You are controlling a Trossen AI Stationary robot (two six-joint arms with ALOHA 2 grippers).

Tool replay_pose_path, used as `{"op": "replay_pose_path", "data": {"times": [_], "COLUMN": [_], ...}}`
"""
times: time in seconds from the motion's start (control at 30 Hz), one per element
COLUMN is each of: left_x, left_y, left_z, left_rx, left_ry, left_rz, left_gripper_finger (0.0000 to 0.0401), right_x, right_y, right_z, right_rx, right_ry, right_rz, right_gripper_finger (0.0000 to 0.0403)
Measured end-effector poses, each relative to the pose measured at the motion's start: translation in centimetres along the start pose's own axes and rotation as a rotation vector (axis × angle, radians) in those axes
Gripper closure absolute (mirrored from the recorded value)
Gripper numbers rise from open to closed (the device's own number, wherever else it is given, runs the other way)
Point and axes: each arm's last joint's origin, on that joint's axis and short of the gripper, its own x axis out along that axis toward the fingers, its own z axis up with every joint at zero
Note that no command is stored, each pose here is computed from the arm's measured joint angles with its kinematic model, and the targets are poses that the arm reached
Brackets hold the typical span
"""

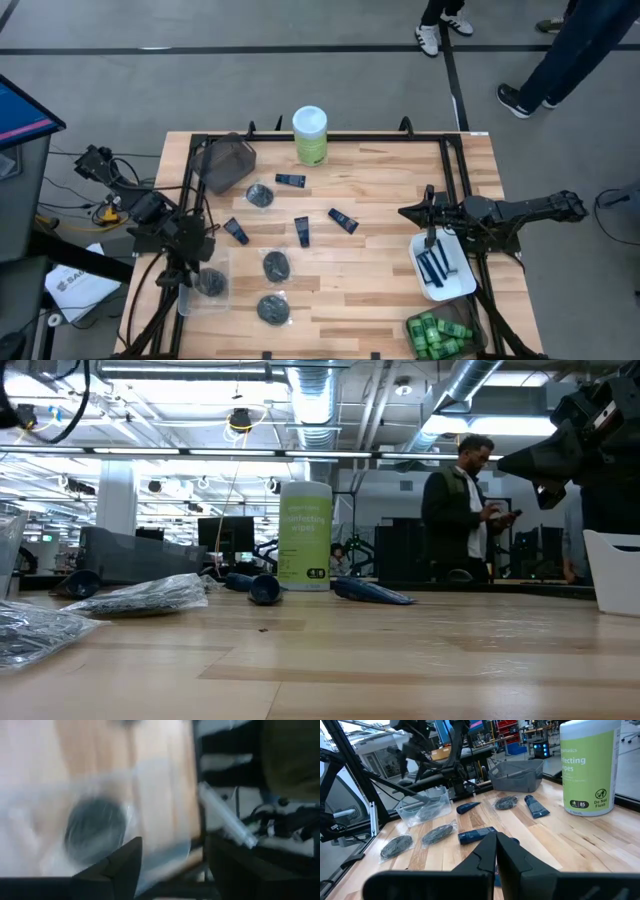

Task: Pick & Place Travel size toiletries
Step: Put the black hairbrush into the transparent bin

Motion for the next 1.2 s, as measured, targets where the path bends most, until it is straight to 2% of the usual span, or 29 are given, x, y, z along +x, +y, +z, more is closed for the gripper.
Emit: {"op": "replay_pose_path", "data": {"times": [0.2, 0.3, 0.43, 0.53, 0.7, 0.9, 1.2], "left_x": [0.1, 0.7, 2.7, 4.8, 9.0, 13.6, 18.2], "left_y": [-2.0, -2.7, -3.2, -3.3, -3.3, -2.8, -2.2], "left_z": [3.0, 4.5, 6.6, 8.1, 9.9, 10.2, 9.5], "left_rx": [0.255, 0.393, 0.553, 0.621, 0.636, 0.696, 0.742], "left_ry": [-0.344, -0.465, -0.525, -0.526, -0.488, -0.39, -0.301], "left_rz": [-0.039, 0.017, 0.123, 0.17, 0.178, 0.238, 0.311], "left_gripper_finger": [0.0176, 0.0175, 0.0175, 0.0175, 0.0175, 0.0175, 0.0184], "right_x": [0.0, 0.0, 0.0, 0.0, 0.0, 0.0, 0.0], "right_y": [0.0, 0.0, 0.0, 0.0, 0.0, 0.0, 0.0], "right_z": [0.0, 0.0, 0.0, 0.0, 0.0, 0.0, 0.0], "right_rx": [0.0, 0.0, 0.0, 0.0, 0.0, 0.0, 0.0], "right_ry": [0.0, 0.0, 0.0, 0.0, 0.0, 0.0, 0.0], "right_rz": [0.0, 0.0, 0.0, 0.0, 0.0, 0.0, 0.001], "right_gripper_finger": [0.0398, 0.0398, 0.0398, 0.0398, 0.0397, 0.0398, 0.0398]}}
